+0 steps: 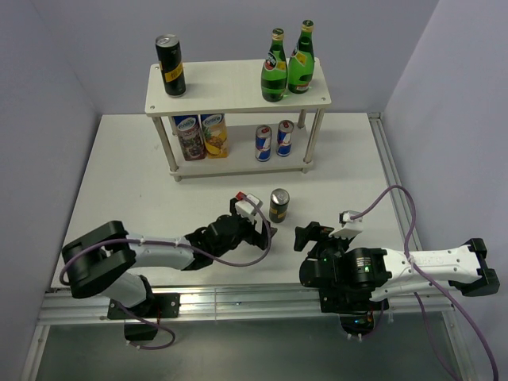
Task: Place and organize the beverage onto the shelf
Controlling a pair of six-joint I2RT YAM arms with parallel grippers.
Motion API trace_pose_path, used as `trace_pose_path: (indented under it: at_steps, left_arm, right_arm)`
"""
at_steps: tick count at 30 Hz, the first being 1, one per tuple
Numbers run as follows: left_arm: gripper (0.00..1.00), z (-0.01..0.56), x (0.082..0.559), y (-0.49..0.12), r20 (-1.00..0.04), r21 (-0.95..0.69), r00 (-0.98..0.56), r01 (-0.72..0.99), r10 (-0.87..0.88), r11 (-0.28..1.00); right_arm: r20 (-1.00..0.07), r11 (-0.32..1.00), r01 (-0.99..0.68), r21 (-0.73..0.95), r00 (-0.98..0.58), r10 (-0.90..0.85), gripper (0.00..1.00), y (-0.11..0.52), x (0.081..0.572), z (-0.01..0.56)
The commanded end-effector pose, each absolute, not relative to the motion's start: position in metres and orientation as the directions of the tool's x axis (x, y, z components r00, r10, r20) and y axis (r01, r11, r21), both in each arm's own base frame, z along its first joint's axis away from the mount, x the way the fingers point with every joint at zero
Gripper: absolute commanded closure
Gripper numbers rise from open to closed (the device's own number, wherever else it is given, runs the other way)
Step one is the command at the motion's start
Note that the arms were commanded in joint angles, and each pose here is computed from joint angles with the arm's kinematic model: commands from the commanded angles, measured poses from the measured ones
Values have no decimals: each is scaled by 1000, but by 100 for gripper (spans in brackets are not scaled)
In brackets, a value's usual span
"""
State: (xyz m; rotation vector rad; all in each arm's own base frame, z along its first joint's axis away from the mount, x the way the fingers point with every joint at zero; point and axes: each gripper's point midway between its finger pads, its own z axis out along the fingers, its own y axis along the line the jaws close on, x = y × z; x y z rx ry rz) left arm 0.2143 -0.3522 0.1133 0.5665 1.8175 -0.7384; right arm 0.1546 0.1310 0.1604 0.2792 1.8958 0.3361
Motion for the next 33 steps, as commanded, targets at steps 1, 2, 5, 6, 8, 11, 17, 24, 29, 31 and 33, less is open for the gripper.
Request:
trace_pose_path:
  at_steps: [1, 2, 5, 6, 8, 11, 17, 24, 29, 31, 33]
  left_arm:
    - [2, 157, 228, -379, -958, -279, -248, 700, -144, 657]
    - [2, 150, 231, -383, -960, -272, -249, 699, -132, 661]
    - [2, 143, 238, -393, -962, -266, -236, 692, -138, 671]
    - [2, 141, 240, -395, -962, -264, -236, 689, -135, 675]
    - [2, 137, 245, -401, -964, -258, -226, 687, -138, 680]
    - [2, 130, 250, -409, -966, -253, -221, 684, -136, 684]
    - [3, 110, 260, -423, -967, -242, -228, 674, -115, 698]
    - [14, 93, 274, -435, -965, -245, -235, 658, -115, 712]
    - [17, 83, 295, -440, -968, -237, -223, 636, -119, 735]
    - [17, 84, 301, -440, -969, -235, -212, 626, -128, 744]
    - [17, 85, 307, -440, -969, -235, -208, 621, -132, 748]
  right_arm:
    - [-875, 918, 33, 396, -289, 388, 4, 130, 158, 172]
    - [-875, 917, 34, 397, -288, 390, 4, 130, 159, 171]
    - [-874, 917, 34, 399, -288, 391, 4, 129, 159, 172]
    - [-874, 917, 34, 399, -290, 391, 4, 129, 159, 172]
    - [-874, 916, 33, 400, -288, 392, 4, 130, 159, 172]
    - [-875, 917, 30, 398, -290, 389, 4, 130, 159, 172]
    - [-875, 918, 27, 396, -292, 387, 4, 131, 158, 171]
    - [-875, 919, 23, 394, -295, 383, 4, 132, 158, 171]
    - [-877, 920, 21, 390, -297, 379, 3, 133, 158, 171]
    - [-877, 921, 20, 389, -298, 377, 3, 133, 158, 170]
    - [-878, 921, 18, 388, -298, 375, 3, 134, 158, 170]
